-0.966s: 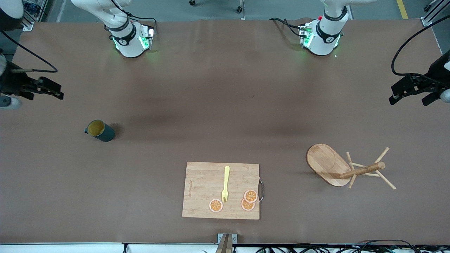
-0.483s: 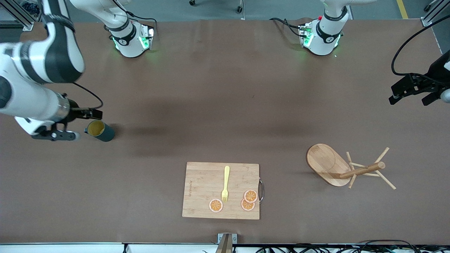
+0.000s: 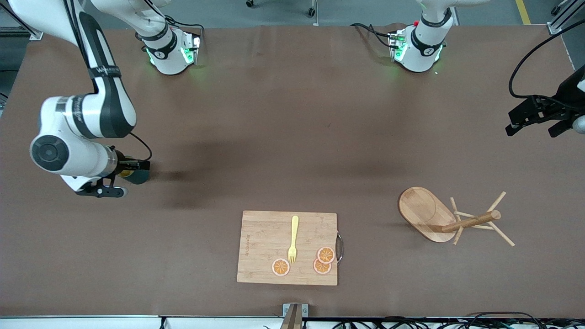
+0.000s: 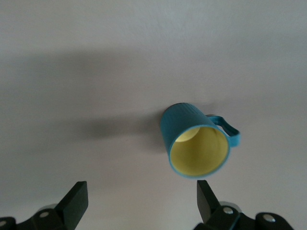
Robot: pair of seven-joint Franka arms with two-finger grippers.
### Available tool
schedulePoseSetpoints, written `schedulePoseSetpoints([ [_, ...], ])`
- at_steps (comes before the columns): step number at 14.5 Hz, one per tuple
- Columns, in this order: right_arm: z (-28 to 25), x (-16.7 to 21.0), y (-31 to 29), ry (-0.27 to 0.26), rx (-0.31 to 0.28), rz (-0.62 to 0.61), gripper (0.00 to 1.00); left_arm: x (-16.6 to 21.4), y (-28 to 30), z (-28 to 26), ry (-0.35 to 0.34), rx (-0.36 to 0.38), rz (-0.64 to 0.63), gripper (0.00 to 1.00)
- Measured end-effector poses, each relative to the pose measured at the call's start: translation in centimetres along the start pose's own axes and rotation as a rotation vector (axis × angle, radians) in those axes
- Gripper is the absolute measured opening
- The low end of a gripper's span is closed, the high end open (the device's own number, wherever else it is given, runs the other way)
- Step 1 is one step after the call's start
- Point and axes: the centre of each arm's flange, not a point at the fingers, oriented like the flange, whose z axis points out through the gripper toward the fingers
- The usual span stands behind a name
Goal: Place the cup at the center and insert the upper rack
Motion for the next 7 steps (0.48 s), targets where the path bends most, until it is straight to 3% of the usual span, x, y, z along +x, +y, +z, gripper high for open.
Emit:
schedulePoseSetpoints([
  [7,3.8,-0.4,0.6,-0.011,0.004,0.010,1.00,0.0,0.0,0.0,0.000,0.000,0.000,1.00],
])
